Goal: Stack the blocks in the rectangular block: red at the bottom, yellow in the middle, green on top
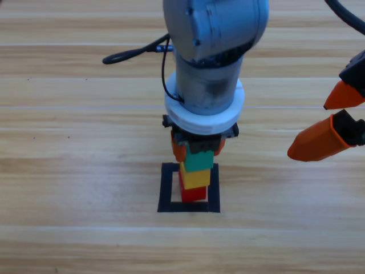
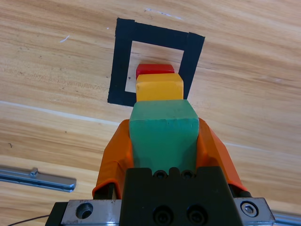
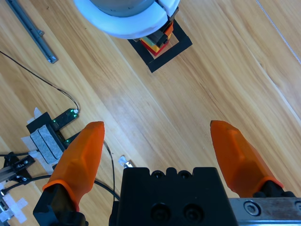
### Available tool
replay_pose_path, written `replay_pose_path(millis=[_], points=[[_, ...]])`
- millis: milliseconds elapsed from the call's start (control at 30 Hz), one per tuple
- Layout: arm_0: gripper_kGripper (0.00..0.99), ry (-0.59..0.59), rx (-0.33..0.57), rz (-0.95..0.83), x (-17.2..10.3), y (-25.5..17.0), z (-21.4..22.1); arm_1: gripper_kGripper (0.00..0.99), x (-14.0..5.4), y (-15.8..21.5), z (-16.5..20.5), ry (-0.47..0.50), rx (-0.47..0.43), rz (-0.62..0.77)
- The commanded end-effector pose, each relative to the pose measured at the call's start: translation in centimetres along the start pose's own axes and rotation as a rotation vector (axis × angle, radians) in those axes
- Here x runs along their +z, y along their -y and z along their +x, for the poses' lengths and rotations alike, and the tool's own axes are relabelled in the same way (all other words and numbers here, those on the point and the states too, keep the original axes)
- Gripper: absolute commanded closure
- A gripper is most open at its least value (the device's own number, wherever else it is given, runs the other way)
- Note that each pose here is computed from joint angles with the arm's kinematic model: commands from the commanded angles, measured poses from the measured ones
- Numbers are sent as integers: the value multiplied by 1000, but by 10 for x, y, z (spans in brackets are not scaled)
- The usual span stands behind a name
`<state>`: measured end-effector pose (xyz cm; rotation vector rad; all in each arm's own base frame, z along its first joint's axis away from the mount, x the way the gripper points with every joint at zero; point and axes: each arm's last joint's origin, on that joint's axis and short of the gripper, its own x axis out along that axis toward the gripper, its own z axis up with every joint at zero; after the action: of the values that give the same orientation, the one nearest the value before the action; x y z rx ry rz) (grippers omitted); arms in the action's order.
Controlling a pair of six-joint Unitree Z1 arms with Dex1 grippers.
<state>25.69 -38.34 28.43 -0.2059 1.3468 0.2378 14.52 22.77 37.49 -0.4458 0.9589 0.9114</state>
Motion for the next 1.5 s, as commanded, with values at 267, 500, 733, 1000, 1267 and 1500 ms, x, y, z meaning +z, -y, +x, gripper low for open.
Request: replay_pose_path(millis=[267,500,733,1000,1267,1500], points=[[988,-1,51,64,-11,21,33,0,1,6,23,-53,3,13],[988,6,47,72,-8,19,29,0,1,6,23,-51,5,13],[990,6,55,81,1,10,26,0,1,6,23,-51,5,13],[990,4,56,83,1,8,25,0,1,6,25,-56,5,14],[990,4,57,81,3,7,25,0,2,6,27,-64,4,16],[990,3,60,79,6,5,25,0,2,6,29,-67,9,14]])
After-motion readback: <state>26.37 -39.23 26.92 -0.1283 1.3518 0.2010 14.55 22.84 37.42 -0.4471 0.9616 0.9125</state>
